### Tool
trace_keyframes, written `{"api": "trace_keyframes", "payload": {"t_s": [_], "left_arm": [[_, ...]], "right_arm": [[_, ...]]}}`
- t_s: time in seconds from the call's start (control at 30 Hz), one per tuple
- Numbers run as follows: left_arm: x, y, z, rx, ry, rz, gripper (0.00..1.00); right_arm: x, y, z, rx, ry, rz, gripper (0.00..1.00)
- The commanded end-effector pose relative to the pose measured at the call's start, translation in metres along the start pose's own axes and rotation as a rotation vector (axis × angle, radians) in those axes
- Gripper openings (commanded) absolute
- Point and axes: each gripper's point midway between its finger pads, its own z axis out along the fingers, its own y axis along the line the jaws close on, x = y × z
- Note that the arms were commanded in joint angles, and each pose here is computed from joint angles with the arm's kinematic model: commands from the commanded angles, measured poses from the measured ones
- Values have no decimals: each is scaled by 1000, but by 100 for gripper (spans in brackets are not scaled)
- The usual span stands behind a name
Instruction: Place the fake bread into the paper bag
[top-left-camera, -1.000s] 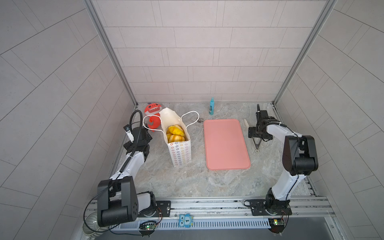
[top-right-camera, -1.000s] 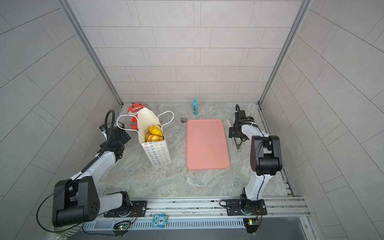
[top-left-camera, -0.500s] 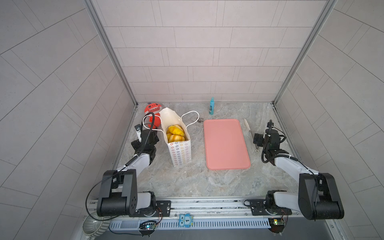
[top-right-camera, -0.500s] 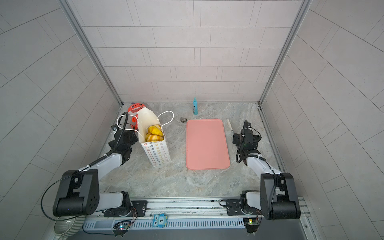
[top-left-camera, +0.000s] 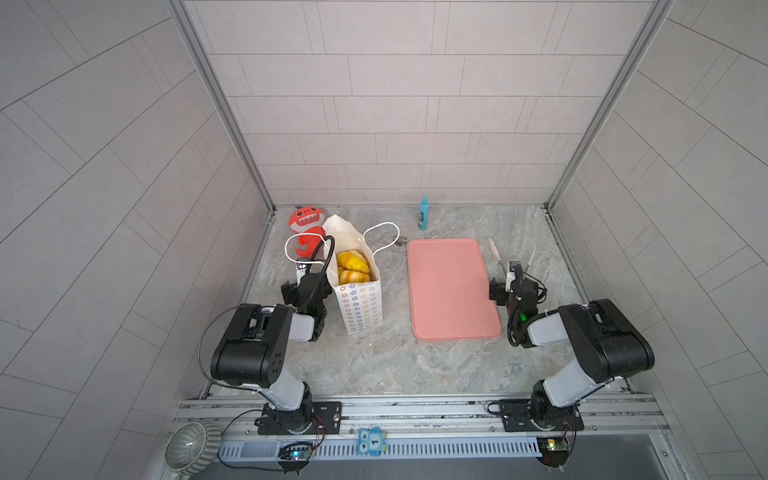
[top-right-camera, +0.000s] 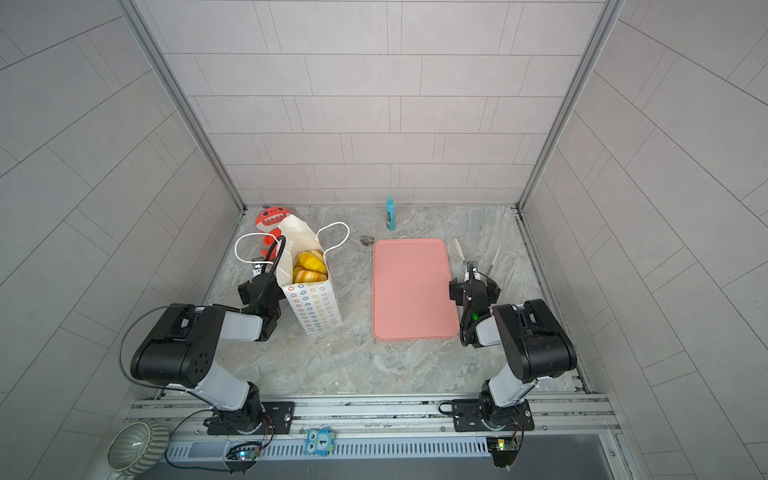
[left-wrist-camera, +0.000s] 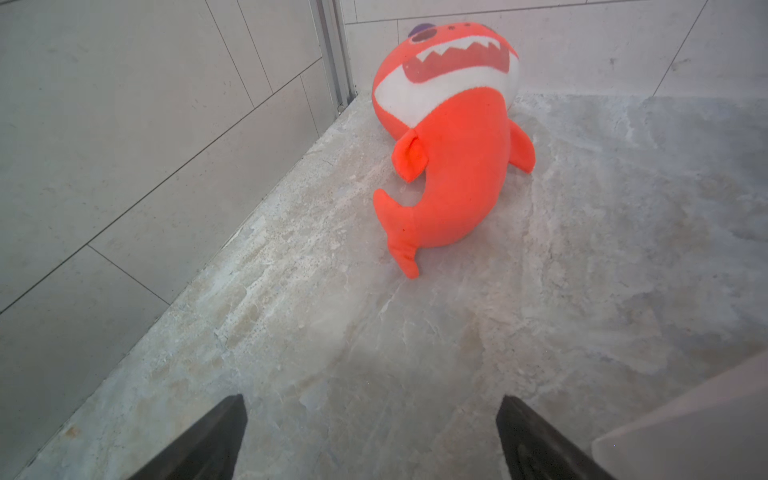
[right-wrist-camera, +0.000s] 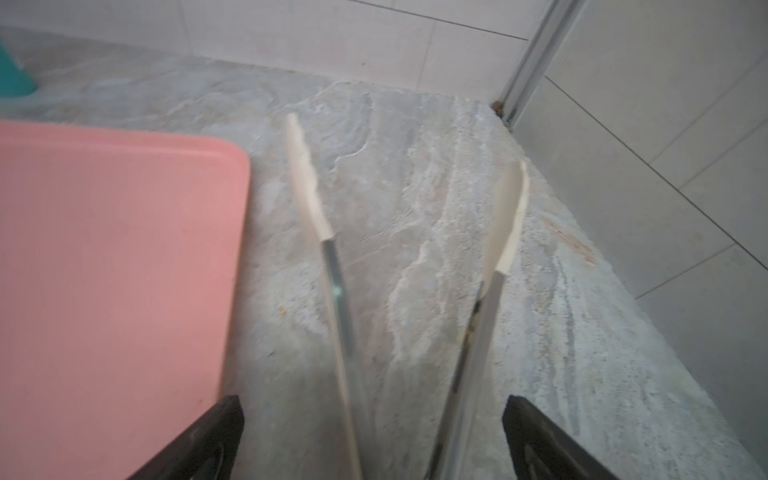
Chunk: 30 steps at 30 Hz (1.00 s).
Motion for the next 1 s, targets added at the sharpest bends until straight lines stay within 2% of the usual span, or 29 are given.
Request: {"api": "trace_keyframes", "payload": {"t_s": [0.0,0.13,0.97], "left_arm": [[-27,0,1,-20,-81,-30,100],[-26,0,3,-19,-81,-33,100],[-27,0,3,-19,-87,-28,100]], "right_arm": [[-40,-13,-2,89,-149,-12,99],[-35,-21,11,79,-68,30,99],[-37,-22,10,64,-80,45,99]]}}
